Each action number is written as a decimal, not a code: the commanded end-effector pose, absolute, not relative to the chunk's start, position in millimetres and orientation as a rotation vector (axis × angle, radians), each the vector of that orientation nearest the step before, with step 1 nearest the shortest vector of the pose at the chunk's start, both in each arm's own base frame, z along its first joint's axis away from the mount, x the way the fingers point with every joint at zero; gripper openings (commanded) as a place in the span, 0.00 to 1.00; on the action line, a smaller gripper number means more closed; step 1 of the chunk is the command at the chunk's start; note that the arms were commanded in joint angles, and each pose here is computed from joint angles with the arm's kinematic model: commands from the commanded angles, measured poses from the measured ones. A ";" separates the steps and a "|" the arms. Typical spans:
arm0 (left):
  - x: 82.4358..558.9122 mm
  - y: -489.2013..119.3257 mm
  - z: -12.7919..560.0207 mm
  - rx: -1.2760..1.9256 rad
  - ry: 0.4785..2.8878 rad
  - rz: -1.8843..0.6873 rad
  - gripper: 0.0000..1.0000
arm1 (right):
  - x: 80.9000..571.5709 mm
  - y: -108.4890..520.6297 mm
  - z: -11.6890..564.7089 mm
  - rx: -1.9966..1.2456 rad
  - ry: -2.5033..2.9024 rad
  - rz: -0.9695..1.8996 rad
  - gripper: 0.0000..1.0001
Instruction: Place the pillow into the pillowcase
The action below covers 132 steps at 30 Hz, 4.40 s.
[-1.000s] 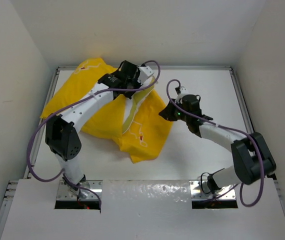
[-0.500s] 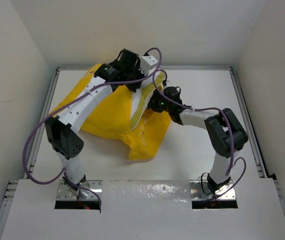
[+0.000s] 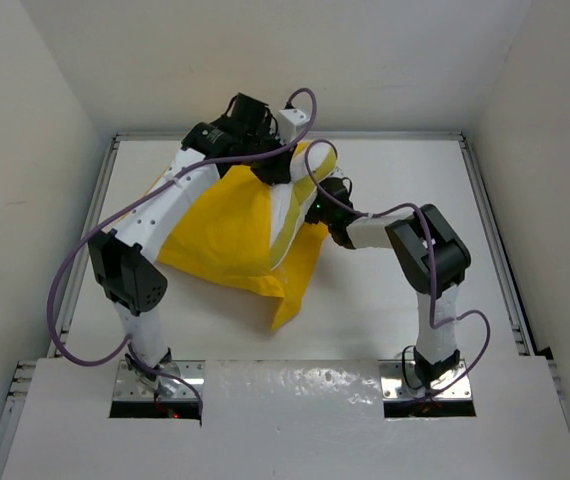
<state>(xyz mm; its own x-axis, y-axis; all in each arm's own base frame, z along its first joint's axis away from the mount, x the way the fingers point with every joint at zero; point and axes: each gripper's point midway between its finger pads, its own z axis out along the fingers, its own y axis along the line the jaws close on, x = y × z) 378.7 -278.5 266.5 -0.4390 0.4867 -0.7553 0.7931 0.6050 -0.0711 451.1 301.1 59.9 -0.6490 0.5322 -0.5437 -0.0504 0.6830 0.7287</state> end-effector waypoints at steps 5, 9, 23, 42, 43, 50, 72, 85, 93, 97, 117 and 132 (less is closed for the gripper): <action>422.0 -204.8 257.8 0.885 2.157 -0.360 0.00 | 433.3 208.4 71.8 0.608 1.969 0.943 0.00; 423.9 -165.4 203.7 0.942 2.246 -0.091 0.00 | 406.5 185.6 104.2 0.454 1.918 0.970 0.00; 395.2 -215.2 71.0 1.190 2.400 -0.189 0.00 | 315.5 183.4 36.3 0.015 2.305 0.946 0.00; 308.8 -235.0 64.4 1.752 2.199 -0.516 0.00 | 429.9 126.6 157.9 0.294 1.852 0.903 0.00; 315.4 -235.1 59.2 1.723 2.205 -0.477 0.00 | 426.5 132.4 164.0 0.260 1.841 0.915 0.00; 302.7 -247.7 51.7 1.804 2.172 -0.638 0.00 | 413.7 118.7 189.1 0.201 1.820 0.720 0.00; 414.1 -268.6 42.2 1.284 2.310 -0.409 0.27 | 378.5 196.8 214.4 -0.243 1.840 1.066 0.00; 427.1 -289.7 86.0 1.213 2.279 -0.539 0.69 | 419.6 177.2 168.5 -0.001 2.070 0.918 0.60; 429.9 -280.9 72.2 1.230 2.316 -0.472 0.69 | 376.1 163.6 128.5 -0.083 2.257 0.633 0.57; 429.9 -283.7 77.4 1.221 2.310 -0.490 0.69 | 338.8 209.9 117.1 -0.138 2.245 0.779 0.52; 434.4 -277.2 100.0 1.227 2.285 -0.432 0.32 | 355.3 234.2 48.0 0.010 2.355 0.834 0.00; 478.0 -269.6 94.7 1.078 2.255 -0.362 0.00 | 276.9 268.0 278.6 -0.630 1.554 1.615 0.00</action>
<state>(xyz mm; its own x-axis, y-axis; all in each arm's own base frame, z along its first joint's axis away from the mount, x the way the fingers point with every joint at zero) 439.3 -275.9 86.6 -0.5122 0.6496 -0.5619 0.8072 0.5876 -0.0564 295.1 254.5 199.2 -0.6866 0.1404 -0.7133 -0.6508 0.3187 0.6891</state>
